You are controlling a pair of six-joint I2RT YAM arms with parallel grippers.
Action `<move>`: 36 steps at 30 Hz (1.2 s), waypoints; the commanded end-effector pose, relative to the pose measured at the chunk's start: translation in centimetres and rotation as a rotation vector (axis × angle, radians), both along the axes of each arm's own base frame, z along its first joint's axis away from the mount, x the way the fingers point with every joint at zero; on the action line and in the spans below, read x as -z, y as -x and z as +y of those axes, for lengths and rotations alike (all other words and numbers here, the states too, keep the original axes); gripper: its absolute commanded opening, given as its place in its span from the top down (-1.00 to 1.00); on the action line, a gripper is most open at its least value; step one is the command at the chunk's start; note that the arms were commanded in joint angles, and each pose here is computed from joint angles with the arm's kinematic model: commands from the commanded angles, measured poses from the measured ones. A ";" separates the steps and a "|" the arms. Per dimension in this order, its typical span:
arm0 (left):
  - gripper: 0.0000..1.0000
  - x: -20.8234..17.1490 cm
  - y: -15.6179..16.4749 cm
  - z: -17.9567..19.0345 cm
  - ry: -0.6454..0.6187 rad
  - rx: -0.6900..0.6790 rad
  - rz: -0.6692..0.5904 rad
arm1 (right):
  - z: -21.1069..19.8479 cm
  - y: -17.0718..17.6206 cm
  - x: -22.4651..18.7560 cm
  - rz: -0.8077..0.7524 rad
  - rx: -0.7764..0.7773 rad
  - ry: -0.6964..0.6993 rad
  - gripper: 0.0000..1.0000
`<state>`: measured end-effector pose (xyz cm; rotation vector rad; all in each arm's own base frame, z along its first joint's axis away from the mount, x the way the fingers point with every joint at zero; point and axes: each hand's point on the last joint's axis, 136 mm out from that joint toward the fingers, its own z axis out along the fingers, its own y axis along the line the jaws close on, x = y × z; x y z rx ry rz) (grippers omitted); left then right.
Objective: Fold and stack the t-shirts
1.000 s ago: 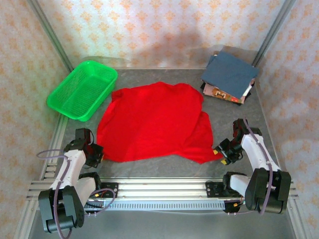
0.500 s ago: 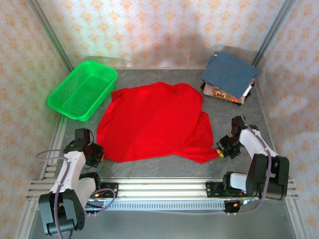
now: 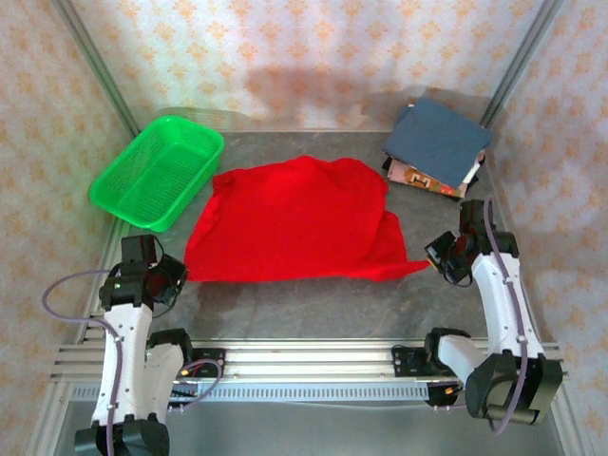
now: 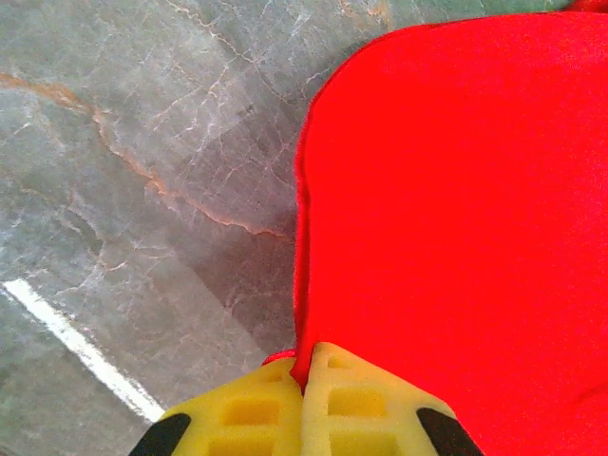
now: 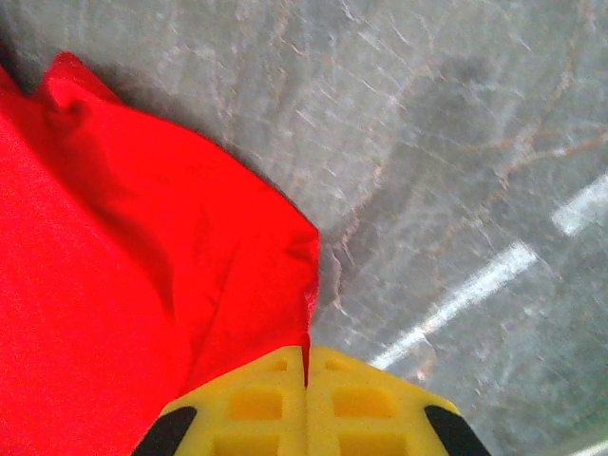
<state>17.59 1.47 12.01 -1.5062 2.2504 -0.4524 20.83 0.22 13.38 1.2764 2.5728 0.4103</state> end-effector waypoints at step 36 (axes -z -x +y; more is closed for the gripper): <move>1.00 4.0 -11.3 5.5 -0.176 0.180 0.224 | 3.6 -19.2 1.7 0.078 -0.375 0.213 1.00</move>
